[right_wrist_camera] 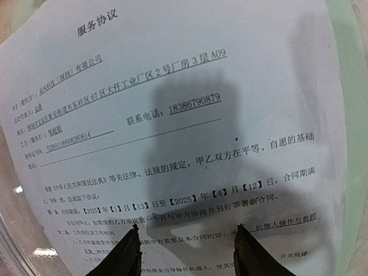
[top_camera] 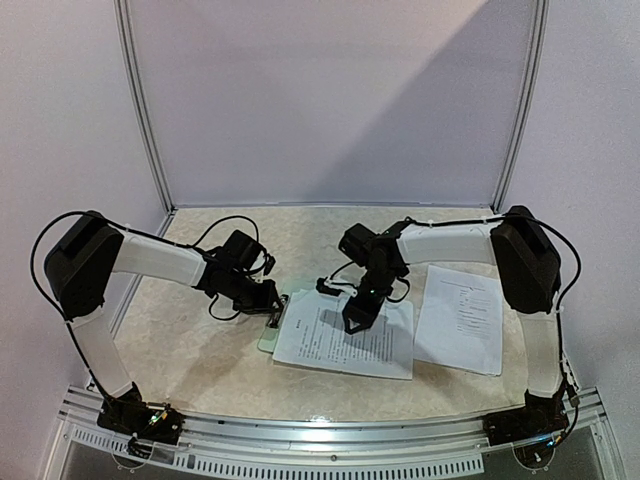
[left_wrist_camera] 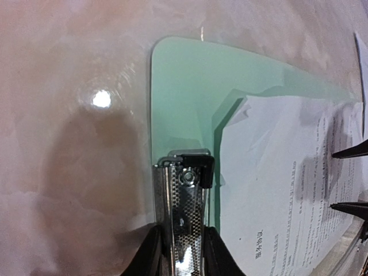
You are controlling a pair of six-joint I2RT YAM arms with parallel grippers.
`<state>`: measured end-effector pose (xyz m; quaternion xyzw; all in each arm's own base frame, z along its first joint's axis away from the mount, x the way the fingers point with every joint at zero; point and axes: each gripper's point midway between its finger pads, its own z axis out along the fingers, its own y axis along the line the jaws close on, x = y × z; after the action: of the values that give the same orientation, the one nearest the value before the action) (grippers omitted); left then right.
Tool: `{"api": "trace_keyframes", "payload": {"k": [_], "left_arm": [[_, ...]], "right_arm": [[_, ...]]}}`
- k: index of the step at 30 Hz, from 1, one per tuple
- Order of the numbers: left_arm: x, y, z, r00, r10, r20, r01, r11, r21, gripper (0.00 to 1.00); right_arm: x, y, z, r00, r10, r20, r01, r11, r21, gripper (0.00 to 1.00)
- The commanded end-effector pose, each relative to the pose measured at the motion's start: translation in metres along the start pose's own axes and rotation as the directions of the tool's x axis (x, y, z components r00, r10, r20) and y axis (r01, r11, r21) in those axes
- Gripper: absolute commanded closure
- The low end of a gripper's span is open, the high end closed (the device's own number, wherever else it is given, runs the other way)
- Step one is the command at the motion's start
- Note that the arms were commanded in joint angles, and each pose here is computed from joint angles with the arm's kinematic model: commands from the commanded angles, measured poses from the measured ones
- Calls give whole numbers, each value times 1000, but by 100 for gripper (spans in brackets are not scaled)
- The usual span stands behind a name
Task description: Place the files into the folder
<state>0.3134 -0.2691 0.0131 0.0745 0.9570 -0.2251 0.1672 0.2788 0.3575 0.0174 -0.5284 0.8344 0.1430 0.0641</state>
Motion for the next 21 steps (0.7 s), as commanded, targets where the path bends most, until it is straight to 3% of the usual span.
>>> {"api": "trace_keyframes", "payload": {"k": [1,6,13,21], "left_arm": [[46,13,14,987,-8,-162,3,999,-33,100],[46,13,15,987,-10,-161,5,999,-32,100],[47,13,16,986,-9,-167,4,999,-33,100],[44,12,17,987,-5,-163,1,1000,-28,100]], "right_arm": [[17,-3,37,994,43,-97,-46,999,-21,45],[-4,4,29,998,31,-62,-34,999,-38,45],[-35,17,-31,996,-52,77,54,998,-27,45],[-10,65,-69,936,-244,255,277,955,-105,42]]}}
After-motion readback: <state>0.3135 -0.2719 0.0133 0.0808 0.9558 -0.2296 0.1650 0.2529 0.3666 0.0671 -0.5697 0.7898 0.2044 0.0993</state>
